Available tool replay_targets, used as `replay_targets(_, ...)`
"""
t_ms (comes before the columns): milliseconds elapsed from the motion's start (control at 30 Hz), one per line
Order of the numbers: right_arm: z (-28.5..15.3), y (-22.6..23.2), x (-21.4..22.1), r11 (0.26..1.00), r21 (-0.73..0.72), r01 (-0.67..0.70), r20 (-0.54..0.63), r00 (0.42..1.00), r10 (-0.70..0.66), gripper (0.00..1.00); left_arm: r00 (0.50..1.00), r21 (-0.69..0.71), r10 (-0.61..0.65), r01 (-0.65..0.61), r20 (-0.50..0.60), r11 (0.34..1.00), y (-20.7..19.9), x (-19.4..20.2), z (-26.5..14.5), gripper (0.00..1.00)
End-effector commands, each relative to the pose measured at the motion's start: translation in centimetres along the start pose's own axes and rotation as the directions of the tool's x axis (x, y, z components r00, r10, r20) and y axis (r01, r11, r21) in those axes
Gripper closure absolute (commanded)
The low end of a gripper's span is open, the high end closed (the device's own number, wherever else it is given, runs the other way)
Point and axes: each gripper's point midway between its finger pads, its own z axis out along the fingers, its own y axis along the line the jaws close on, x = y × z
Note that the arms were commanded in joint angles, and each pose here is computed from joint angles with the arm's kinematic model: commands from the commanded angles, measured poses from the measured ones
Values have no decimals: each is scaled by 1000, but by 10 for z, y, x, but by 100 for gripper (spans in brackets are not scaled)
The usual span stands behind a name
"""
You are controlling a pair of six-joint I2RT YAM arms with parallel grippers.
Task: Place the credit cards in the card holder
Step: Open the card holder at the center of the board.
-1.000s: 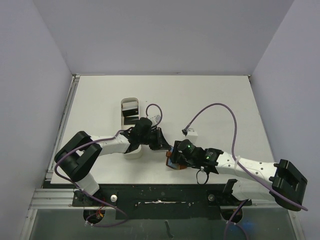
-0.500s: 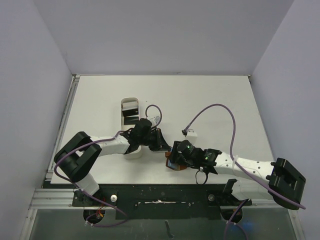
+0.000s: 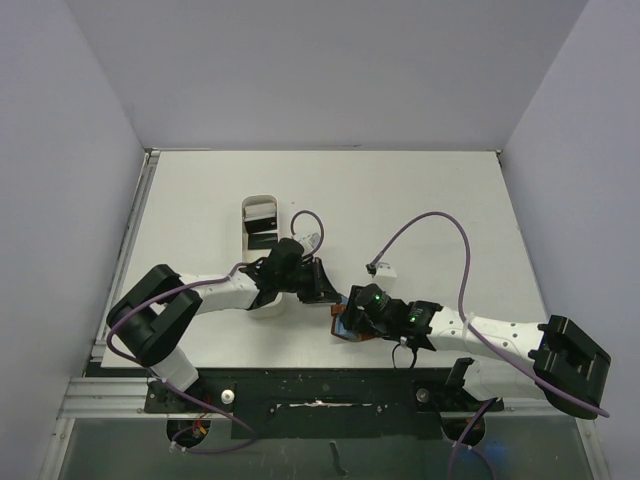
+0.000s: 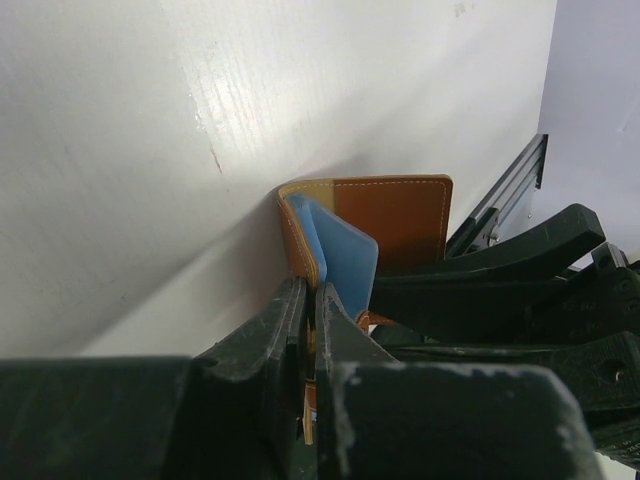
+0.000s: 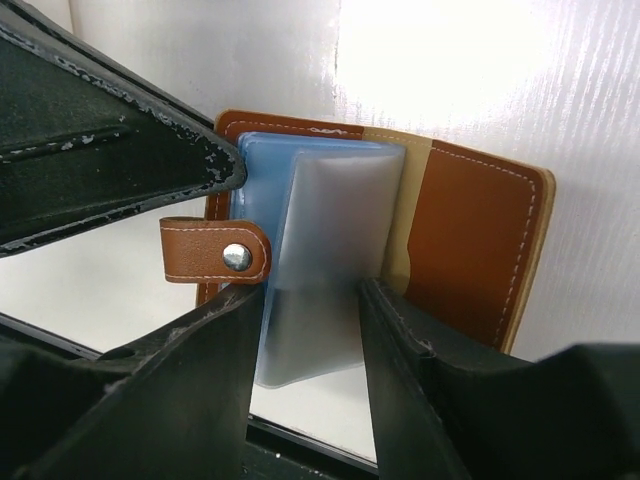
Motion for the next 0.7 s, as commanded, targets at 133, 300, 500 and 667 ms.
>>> replay_targets(133,0,-18,-4,996,86,-11,46,999,7,59,997,79,42,-47,62,996,-30,-15,-10,100)
replay_targets(300,-3,-29,-4,991,133,-12,55,998,4,60,997,76,46,-51,56,996,-29,-14,-9,96)
replay_targets(500,-3,-33,-3,990,140,-17,57,998,9,60,997,76,50,-54,53,996,-28,-13,-8,81)
replay_targets(667,-1,-34,-2,990,140,-16,58,998,8,61,997,70,59,-62,41,996,-24,-10,-4,75)
